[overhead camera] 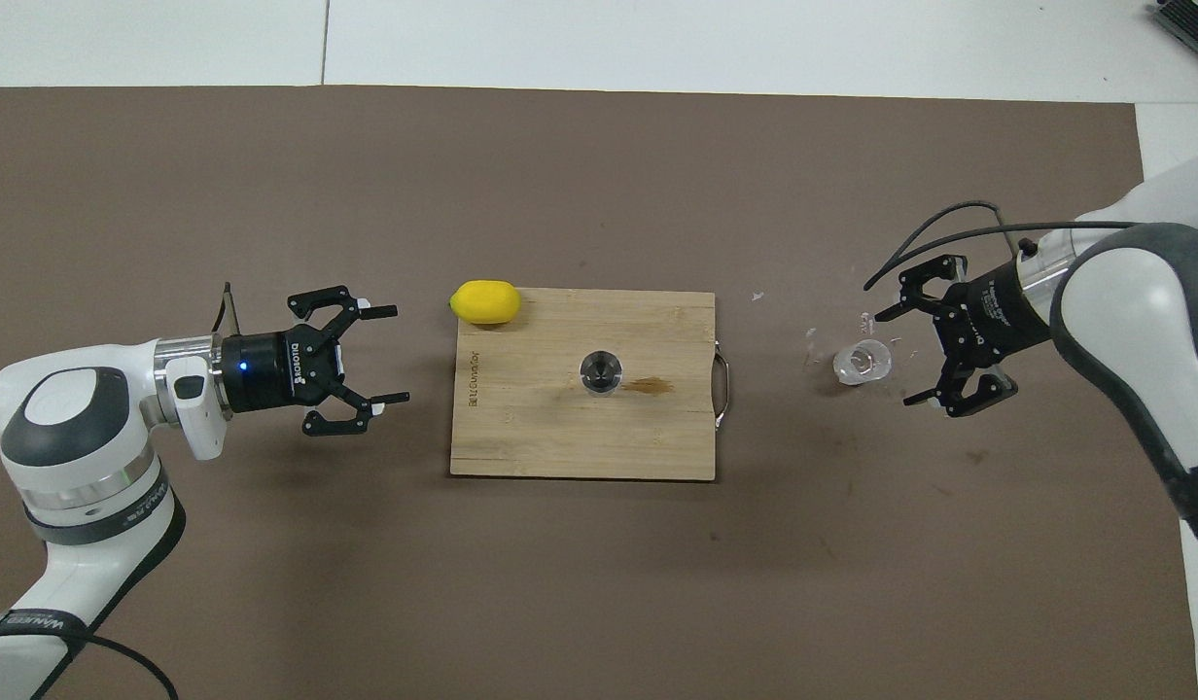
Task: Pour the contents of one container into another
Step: 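Withdraw the left gripper while the right gripper reaches the glass cup, then grasp the clear glass cup with the right gripper and lift it, then carry the glass cup with the right gripper above the metal cup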
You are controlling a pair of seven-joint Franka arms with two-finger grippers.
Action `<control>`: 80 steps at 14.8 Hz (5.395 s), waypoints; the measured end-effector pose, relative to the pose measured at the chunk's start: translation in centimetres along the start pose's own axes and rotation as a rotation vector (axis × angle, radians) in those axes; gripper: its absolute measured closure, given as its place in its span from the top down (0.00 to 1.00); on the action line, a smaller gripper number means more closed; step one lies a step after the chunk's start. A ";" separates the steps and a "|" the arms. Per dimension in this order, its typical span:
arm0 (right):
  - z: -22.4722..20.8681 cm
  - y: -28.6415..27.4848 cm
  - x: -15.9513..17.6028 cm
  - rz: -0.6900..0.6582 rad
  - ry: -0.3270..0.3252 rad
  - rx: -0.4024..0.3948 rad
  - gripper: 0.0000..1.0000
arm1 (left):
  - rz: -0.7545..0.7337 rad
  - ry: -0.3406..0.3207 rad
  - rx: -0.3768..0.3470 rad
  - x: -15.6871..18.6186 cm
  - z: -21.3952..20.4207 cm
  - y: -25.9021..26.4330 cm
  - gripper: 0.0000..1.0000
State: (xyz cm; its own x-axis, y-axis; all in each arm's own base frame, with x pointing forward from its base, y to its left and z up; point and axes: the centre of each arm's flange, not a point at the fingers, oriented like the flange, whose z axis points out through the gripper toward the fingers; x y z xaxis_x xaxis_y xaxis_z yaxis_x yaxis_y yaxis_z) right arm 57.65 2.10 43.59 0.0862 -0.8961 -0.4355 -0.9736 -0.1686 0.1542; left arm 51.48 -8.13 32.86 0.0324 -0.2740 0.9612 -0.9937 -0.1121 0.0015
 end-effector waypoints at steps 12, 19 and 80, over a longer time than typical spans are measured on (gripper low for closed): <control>-0.9 -0.1 0.6 0.015 0.010 0.043 1.00 | 0.065 -0.301 -0.070 -2.1 -7.8 -1.5 1.00; 0.2 -1.1 7.9 0.078 0.005 0.097 0.99 | 0.063 -0.639 -0.067 5.3 -13.4 -6.5 1.00; 12.6 -2.0 -31.5 -0.255 0.607 0.310 0.50 | -1.285 -1.040 0.897 27.1 -7.0 -2.2 1.00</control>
State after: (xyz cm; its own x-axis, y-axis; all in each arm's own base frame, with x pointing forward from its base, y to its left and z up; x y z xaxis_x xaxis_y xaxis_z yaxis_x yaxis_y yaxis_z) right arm 54.24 35.84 45.86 0.3333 -0.9295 0.1582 -0.9149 -0.3594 -0.1839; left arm 53.79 -8.65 60.79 0.9991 0.0171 -0.0379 0.0184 -0.9993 0.0333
